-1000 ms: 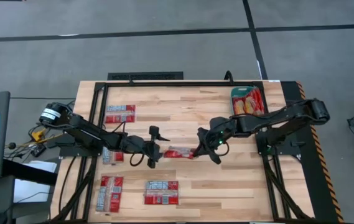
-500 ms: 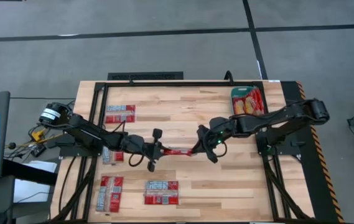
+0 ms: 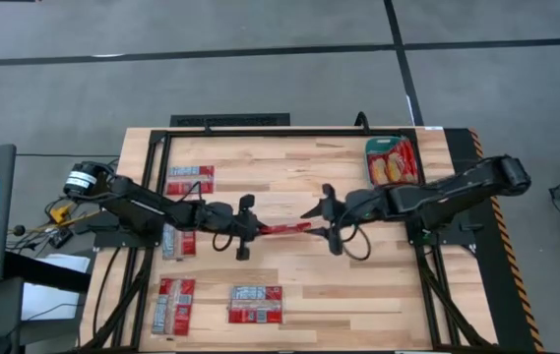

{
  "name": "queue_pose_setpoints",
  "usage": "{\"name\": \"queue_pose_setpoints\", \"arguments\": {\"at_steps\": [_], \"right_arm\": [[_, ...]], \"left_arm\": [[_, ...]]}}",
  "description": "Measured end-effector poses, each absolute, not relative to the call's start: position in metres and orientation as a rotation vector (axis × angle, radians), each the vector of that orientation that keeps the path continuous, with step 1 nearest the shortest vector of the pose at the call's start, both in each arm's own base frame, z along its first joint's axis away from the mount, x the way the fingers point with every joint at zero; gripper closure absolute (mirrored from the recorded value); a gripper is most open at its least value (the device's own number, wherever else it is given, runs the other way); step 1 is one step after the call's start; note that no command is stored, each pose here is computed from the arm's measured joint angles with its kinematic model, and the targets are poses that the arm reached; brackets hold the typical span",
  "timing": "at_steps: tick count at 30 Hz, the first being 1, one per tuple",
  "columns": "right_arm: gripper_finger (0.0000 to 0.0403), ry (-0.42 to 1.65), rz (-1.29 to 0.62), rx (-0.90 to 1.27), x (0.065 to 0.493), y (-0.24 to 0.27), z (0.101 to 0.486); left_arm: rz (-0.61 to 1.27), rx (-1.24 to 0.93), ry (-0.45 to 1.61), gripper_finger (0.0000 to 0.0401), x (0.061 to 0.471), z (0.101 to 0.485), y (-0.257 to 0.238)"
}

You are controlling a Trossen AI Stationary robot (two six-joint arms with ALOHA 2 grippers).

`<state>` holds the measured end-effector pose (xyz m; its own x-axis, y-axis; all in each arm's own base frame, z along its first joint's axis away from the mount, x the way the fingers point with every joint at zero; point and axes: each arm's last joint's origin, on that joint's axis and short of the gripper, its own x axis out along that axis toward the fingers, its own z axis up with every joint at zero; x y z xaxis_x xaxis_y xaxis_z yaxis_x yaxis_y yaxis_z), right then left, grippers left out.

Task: Sort popcorn bags into baskets
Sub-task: Put the popcorn bag into the green bin

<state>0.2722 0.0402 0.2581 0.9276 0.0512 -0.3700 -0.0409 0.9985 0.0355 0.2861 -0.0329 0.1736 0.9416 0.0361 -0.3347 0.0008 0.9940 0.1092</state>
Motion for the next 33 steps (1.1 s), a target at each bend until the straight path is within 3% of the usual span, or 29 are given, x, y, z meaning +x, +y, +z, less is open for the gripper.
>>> {"name": "queue_pose_setpoints", "arguments": {"at_steps": [5,12,17,21,23,26,33], "right_arm": [[0.0159,0.435,0.011,0.009,0.291,0.042,0.233],[0.0187,0.553,-0.018,0.019,0.303,0.033,0.203],[0.025,0.658,-0.018,0.064,0.296,0.028,0.198],[0.0353,0.696,-0.02,0.063,0.286,0.027,0.205],[0.0384,0.704,-0.018,0.06,0.282,0.027,0.208],[0.036,0.693,-0.023,0.071,0.277,0.027,0.215],[0.0226,0.541,-0.006,0.065,0.285,0.027,0.228]], "left_arm": [[-0.01,0.03,0.344,0.0385,0.287,0.174,-0.024],[-0.035,0.026,0.34,0.0385,0.287,0.174,-0.024],[-0.031,0.022,0.369,0.0385,0.286,0.172,-0.024],[-0.021,0.023,0.362,0.0385,0.286,0.174,-0.023],[-0.022,0.022,0.351,0.0385,0.287,0.175,-0.023],[-0.02,0.021,0.347,0.0385,0.287,0.176,-0.023],[-0.036,0.025,0.365,0.0385,0.288,0.175,-0.022]]}}
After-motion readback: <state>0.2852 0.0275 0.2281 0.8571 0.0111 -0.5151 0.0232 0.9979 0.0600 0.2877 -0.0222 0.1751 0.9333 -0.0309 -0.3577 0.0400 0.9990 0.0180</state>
